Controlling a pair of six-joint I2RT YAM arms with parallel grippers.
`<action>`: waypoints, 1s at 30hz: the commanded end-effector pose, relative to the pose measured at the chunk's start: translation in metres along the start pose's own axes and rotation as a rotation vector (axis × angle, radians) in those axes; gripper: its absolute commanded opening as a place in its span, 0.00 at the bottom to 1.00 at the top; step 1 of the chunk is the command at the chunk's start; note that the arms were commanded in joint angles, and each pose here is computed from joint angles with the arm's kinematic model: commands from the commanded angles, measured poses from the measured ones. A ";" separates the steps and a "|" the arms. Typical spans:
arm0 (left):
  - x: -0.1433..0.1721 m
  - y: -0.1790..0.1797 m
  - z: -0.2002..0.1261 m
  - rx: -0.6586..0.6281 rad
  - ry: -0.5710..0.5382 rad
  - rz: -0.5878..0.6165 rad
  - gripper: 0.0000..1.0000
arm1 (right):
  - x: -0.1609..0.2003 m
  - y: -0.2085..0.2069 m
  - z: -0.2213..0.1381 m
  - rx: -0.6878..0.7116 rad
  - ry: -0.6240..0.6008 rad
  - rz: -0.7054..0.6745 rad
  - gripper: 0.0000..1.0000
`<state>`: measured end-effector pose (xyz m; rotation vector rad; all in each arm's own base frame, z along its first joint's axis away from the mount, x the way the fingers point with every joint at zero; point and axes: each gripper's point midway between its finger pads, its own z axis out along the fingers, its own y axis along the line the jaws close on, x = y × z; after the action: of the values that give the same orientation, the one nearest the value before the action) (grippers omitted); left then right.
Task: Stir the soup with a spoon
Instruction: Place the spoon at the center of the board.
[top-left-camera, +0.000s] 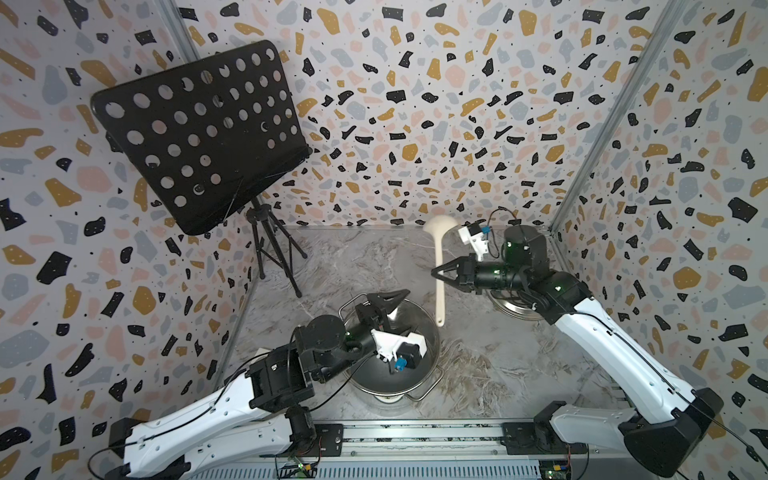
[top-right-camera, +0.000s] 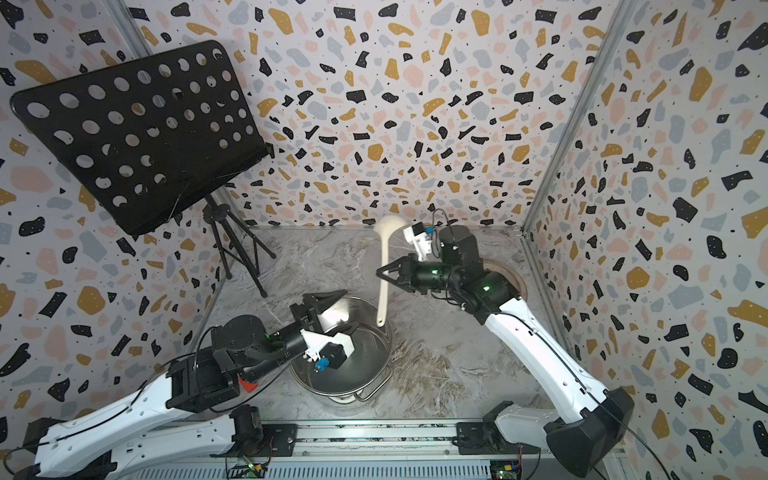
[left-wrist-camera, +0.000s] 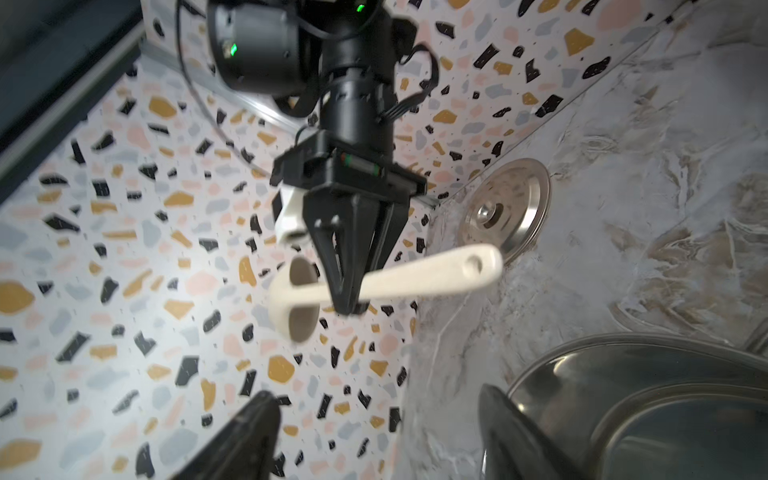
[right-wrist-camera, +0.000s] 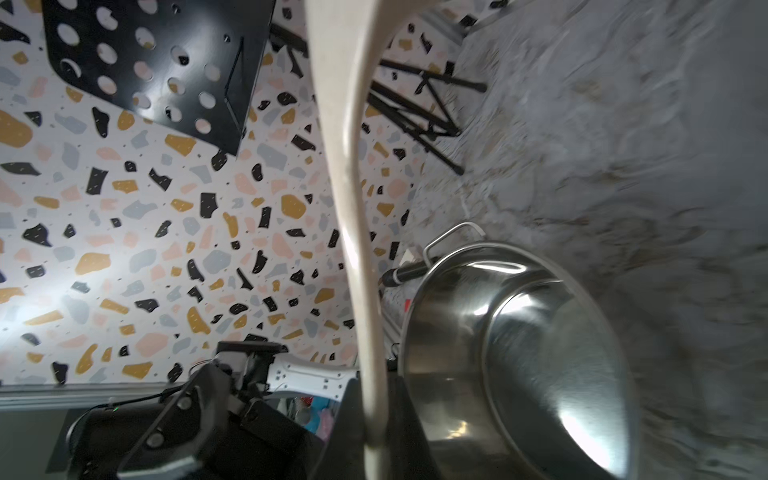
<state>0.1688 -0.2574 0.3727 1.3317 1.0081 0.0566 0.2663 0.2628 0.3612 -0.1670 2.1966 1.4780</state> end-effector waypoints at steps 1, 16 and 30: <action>0.029 0.022 -0.007 -0.114 0.173 -0.358 1.00 | 0.000 -0.050 -0.034 0.085 0.001 -0.113 0.00; 0.187 0.048 -0.060 -0.451 0.766 -1.120 0.99 | 0.070 -0.228 0.018 0.160 0.211 -0.095 0.00; 0.272 0.047 -0.111 -0.791 0.971 -1.195 0.99 | 0.106 -0.291 0.038 0.215 0.283 0.034 0.01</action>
<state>0.2809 -0.0205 0.2665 -0.1420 2.1995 0.1336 0.2863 0.1939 0.0559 -0.2370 2.6097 1.3128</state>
